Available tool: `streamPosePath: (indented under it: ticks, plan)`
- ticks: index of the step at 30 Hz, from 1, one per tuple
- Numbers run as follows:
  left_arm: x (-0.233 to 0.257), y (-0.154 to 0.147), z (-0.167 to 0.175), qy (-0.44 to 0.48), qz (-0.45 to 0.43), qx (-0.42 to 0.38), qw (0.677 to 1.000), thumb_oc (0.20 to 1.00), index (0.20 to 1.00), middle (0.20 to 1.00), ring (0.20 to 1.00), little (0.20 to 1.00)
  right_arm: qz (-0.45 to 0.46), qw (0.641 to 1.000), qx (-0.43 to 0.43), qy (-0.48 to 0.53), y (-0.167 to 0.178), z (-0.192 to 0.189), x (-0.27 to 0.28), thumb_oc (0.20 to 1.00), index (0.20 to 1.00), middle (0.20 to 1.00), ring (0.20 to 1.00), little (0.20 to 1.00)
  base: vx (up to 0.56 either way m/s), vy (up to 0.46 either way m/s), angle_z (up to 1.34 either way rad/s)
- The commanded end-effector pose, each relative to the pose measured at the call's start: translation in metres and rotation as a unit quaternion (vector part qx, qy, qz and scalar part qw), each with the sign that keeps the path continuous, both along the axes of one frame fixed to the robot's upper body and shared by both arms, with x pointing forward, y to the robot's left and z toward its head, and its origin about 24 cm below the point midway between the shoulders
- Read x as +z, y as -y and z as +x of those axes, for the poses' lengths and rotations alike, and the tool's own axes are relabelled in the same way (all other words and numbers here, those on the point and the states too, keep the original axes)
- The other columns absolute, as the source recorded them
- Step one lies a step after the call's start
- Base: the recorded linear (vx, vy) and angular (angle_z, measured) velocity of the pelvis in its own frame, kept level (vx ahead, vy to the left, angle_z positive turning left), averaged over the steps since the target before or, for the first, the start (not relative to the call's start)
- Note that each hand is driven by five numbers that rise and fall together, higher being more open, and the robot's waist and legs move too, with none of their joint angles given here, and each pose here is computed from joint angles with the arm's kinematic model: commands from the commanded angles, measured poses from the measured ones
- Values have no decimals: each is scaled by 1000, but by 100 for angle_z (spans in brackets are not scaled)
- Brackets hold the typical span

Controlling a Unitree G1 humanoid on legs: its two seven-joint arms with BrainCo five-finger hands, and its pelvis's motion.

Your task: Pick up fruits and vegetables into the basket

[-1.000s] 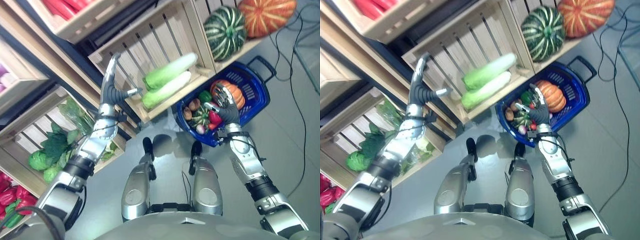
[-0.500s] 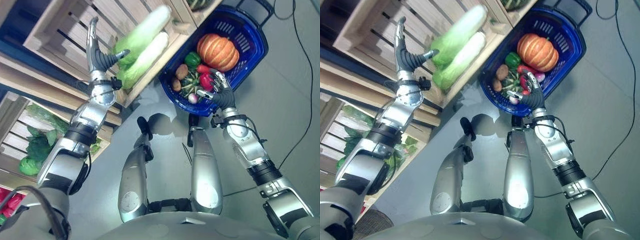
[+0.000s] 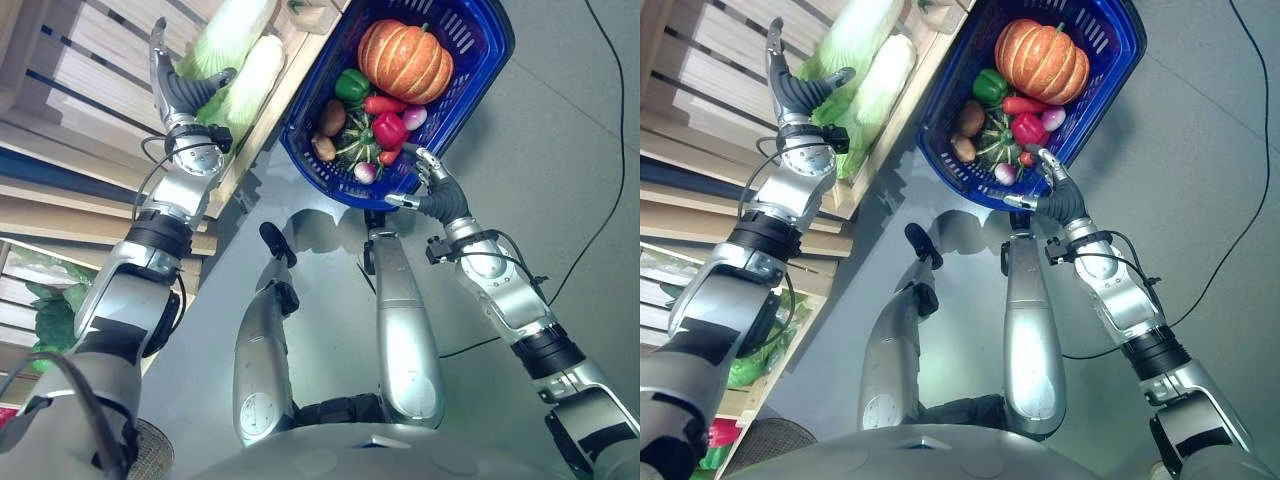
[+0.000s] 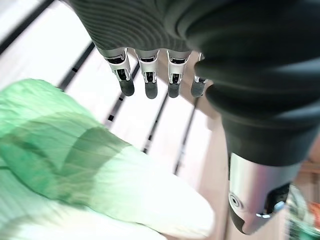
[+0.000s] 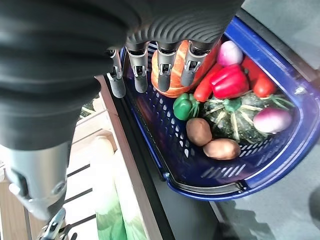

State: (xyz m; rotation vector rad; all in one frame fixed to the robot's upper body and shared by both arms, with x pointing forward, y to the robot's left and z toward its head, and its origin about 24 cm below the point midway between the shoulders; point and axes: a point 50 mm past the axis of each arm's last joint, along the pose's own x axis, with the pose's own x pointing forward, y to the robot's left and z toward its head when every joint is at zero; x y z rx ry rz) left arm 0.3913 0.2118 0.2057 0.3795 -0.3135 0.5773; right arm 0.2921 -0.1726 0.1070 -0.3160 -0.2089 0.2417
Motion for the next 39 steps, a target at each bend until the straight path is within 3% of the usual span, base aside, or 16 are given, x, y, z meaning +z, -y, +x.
streamPosePath:
  ticks: [1,11,19,23,31,39]
  plan:
    - [20,-39,-1,7,-27,74,997,1000,1000,1000,1000,1000,25,999,24,10,-7,-7,6,1000,1000,1000,1000,1000,0,0,0]
    - [22,-82,-3,-66,-38,172,982,1000,1000,1000,1000,1000,43,999,23,-9,-7,-3,4,1000,1000,1000,1000,1000,2,1,-1]
    - [16,-97,-5,-133,-32,193,972,1000,1000,1000,1000,1000,57,998,28,-25,-12,-2,4,1000,1000,1000,1000,1000,0,0,0]
    - [7,-101,-5,-194,18,196,961,1000,1000,1000,1000,1000,54,997,35,-31,-14,0,6,1000,1000,1000,1000,1000,24,30,-2]
    - [-8,-87,3,-263,68,102,957,1000,1000,1000,1000,1000,43,997,38,-47,-11,4,11,1000,1000,1000,1000,1000,27,50,-10]
    - [-19,-80,5,-304,97,62,946,1000,1000,1000,1000,1000,39,997,37,-57,-2,5,14,1000,1000,1000,1000,1000,30,51,-6]
